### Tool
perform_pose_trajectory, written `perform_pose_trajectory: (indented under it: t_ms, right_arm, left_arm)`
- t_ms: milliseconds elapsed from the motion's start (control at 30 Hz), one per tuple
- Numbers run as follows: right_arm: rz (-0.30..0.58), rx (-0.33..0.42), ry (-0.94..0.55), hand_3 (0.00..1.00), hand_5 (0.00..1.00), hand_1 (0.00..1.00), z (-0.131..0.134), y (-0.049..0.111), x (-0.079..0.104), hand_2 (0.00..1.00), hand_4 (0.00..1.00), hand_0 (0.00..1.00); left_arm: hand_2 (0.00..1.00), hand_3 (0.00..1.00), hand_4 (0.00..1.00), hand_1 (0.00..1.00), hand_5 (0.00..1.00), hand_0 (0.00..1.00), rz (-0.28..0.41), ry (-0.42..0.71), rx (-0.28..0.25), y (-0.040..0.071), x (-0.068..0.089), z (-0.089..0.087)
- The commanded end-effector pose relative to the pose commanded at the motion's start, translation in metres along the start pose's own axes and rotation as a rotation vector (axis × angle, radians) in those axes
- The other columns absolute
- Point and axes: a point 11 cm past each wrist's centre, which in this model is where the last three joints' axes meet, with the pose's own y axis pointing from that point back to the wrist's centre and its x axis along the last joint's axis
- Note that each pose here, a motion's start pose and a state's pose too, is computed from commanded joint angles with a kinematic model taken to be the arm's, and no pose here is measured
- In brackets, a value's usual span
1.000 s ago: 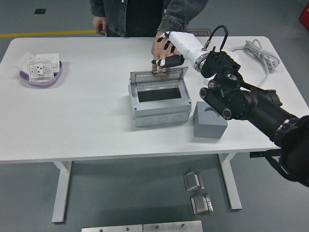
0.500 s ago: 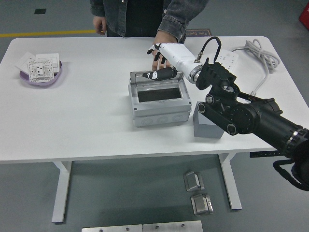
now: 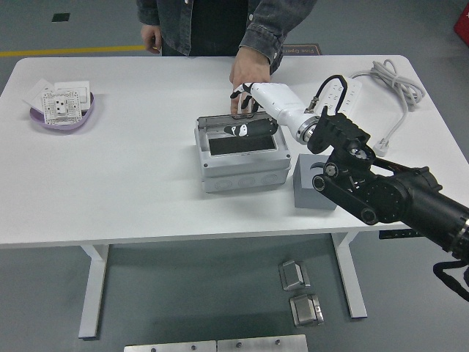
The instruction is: Pick up the cylinder from the cube,place it in the box,flap close box
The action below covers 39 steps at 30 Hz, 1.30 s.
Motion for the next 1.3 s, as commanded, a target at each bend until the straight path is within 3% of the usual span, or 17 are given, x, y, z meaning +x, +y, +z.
perform_pose_trajectory:
  t_ms: [233, 267, 500, 700, 933, 1233, 1267, 1300]
  right_arm:
    - [-0.013, -0.016, -0.050, 0.757, 0.526, 0.475, 0.002, 0.014, -0.018, 0.622, 0.909, 0.521]
    - [-0.017, -0.018, -0.055, 0.760, 0.527, 0.478, 0.003, 0.015, -0.020, 0.620, 0.901, 0.457]
    - [-0.015, -0.030, -0.081, 0.774, 0.548, 0.500, 0.005, 0.020, -0.029, 0.624, 0.870, 0.470]
    - [0.019, -0.077, -0.063, 0.779, 0.558, 0.510, 0.021, 0.028, -0.011, 0.631, 0.867, 0.476]
    - [0.069, -0.205, -0.037, 0.777, 0.559, 0.505, 0.059, 0.062, 0.020, 0.629, 0.870, 0.471]
    - [0.159, -0.367, -0.403, 0.724, 0.557, 0.484, 0.101, 0.103, 0.028, 0.603, 0.869, 0.453]
    - [0.183, -0.374, -0.440, 0.707, 0.564, 0.515, 0.106, 0.108, 0.029, 0.628, 0.846, 0.539]
    - [0.213, -0.383, -0.479, 0.707, 0.564, 0.515, 0.113, 0.114, 0.030, 0.628, 0.846, 0.539]
  left_arm:
    - [0.559, 0.588, 0.494, 0.658, 0.028, 0.678, -0.003, 0.009, -0.002, 0.000, -0.002, 0.000]
    - [0.559, 0.588, 0.492, 0.657, 0.027, 0.678, -0.004, 0.010, -0.003, 0.000, -0.003, 0.001]
    - [0.559, 0.588, 0.491, 0.658, 0.026, 0.678, -0.002, 0.011, -0.003, 0.000, -0.002, 0.001]
    - [0.559, 0.588, 0.492, 0.657, 0.029, 0.679, 0.001, 0.007, 0.000, 0.000, 0.000, 0.000]
    - [0.559, 0.588, 0.492, 0.657, 0.029, 0.679, 0.006, 0.010, 0.017, 0.000, 0.003, -0.010]
    - [0.559, 0.588, 0.491, 0.657, 0.028, 0.679, -0.005, 0.016, 0.014, -0.001, -0.004, -0.011]
    - [0.559, 0.588, 0.492, 0.656, 0.029, 0.679, -0.006, 0.017, 0.014, -0.001, -0.004, -0.011]
    - [0.559, 0.588, 0.492, 0.656, 0.029, 0.679, -0.007, 0.017, 0.013, -0.001, -0.005, -0.011]
